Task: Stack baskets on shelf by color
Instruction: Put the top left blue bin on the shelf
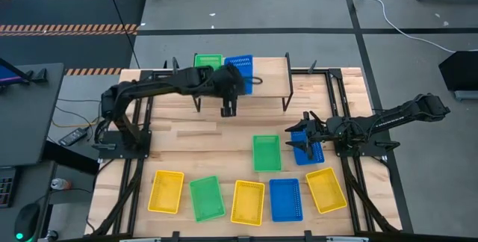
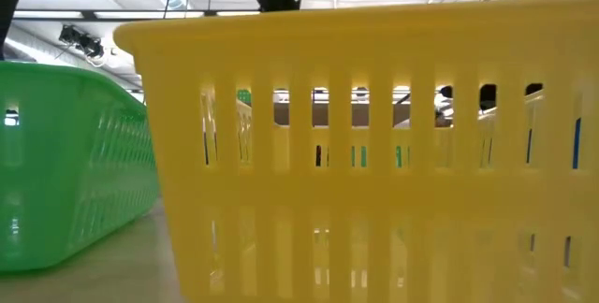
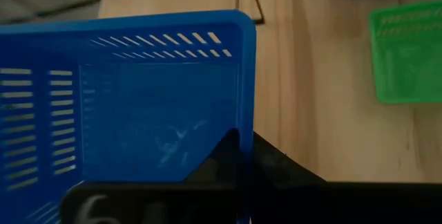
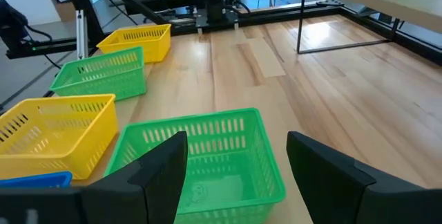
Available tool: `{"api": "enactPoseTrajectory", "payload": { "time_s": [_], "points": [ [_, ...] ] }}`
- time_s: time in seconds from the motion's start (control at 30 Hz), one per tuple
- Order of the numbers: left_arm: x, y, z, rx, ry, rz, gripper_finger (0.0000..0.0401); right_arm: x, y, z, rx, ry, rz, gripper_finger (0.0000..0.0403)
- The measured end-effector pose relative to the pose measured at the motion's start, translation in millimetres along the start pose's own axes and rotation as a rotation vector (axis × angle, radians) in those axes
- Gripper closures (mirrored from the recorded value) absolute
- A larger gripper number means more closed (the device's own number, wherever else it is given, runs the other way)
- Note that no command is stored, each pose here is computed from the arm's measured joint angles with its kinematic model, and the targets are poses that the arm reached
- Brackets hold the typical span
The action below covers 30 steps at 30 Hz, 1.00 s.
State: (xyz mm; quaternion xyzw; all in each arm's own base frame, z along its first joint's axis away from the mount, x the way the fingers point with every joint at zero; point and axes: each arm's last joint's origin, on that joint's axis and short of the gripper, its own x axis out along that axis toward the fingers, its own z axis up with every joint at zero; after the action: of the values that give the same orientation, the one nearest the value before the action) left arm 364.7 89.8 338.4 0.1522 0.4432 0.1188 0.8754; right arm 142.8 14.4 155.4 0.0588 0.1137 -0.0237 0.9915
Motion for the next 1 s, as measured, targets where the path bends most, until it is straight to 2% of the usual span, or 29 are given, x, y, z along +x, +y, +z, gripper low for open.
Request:
{"api": "enactPoseTrajectory", "payload": {
  "time_s": [0.3, 0.63, 0.77, 1.0],
  "points": [
    [22, 15, -3, 0.009, -0.014, -0.006, 0.0388, 0, -1, 0, -0.046, -0.001, -0.017, 0.0149],
    [42, 30, -13, -0.016, 0.038, 0.003, 0.038, 2, -5, 0, -0.055, 0.003, -0.055, 0.0149],
    [59, 30, -17, -0.012, 0.072, -0.004, 0.0384, 2, -5, 0, -0.054, 0.004, -0.058, 0.0149],
    [66, 28, -17, 0.002, 0.075, -0.002, 0.0377, 2, -5, -1, -0.066, 0.007, -0.058, 0.0149]
  ]
}}
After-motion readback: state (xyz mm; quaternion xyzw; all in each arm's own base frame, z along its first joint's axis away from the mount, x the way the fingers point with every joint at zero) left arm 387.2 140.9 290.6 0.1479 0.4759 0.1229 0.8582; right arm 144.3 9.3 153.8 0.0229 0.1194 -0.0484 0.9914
